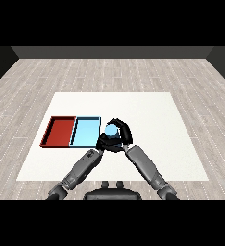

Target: Pick the blue can and put it in the blue box

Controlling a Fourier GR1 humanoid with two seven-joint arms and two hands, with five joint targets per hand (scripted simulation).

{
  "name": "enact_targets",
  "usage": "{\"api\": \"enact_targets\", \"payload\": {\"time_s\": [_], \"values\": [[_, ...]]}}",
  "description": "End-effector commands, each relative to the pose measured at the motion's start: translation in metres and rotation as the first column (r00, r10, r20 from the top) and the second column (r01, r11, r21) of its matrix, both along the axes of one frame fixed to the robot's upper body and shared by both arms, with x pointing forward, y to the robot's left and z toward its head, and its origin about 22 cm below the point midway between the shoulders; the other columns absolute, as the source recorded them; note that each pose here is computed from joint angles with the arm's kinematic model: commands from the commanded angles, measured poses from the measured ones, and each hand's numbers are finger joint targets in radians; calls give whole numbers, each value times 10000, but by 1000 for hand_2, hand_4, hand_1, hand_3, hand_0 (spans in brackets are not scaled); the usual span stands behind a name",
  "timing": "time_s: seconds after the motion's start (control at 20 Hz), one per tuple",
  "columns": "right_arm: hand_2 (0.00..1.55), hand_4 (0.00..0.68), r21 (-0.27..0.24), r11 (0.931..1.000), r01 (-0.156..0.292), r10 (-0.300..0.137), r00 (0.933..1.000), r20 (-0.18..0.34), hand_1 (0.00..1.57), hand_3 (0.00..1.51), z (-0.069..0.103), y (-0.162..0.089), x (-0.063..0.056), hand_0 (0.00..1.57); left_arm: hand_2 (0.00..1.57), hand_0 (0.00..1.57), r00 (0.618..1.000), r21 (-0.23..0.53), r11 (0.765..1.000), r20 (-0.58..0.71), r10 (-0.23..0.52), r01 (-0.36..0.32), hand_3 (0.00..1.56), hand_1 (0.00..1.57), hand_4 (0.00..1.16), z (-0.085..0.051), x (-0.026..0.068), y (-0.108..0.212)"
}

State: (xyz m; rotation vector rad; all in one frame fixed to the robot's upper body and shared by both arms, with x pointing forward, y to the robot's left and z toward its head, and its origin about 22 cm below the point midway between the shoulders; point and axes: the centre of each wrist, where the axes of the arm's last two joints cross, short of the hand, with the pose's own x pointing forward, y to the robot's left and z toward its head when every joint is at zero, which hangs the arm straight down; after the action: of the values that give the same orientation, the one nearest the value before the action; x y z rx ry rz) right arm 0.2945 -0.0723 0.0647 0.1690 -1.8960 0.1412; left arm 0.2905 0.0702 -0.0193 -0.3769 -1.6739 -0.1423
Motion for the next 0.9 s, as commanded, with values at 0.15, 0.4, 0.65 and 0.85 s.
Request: {"api": "enact_targets", "payload": {"time_s": [0.15, 0.4, 0.65, 0.85], "values": [[1458, 606, 928, 9954, -217, 230, 9996, -133, 1472, 1394, 2, 89, -110, 1472, 0, 0, 9974, 201, 9976, -242, 674, -669, 0, 0, 575, -26, 118, 8], [1444, 621, 1305, 9908, -348, 331, 9993, 151, 1460, 1391, 66, 99, -2, 1460, 1528, 1571, 9937, -1271, 9868, -616, 936, -1008, 1319, 1571, 667, -74, 63, -20], [1441, 617, 1208, 9922, -298, 305, 9995, -40, 1444, 1394, -244, 156, -195, 1444, 1571, 1571, 9936, -1159, 9880, -591, 958, -1022, 1499, 1571, 914, 35, 91, -54], [1438, 588, 1280, 9910, -404, 397, 9992, 77, 1414, 1390, -57, 9, -100, 1414, 1571, 1571, 9917, -1190, 9850, 157, 1277, -1249, 1506, 1571, 1072, -202, 78, -48]]}}
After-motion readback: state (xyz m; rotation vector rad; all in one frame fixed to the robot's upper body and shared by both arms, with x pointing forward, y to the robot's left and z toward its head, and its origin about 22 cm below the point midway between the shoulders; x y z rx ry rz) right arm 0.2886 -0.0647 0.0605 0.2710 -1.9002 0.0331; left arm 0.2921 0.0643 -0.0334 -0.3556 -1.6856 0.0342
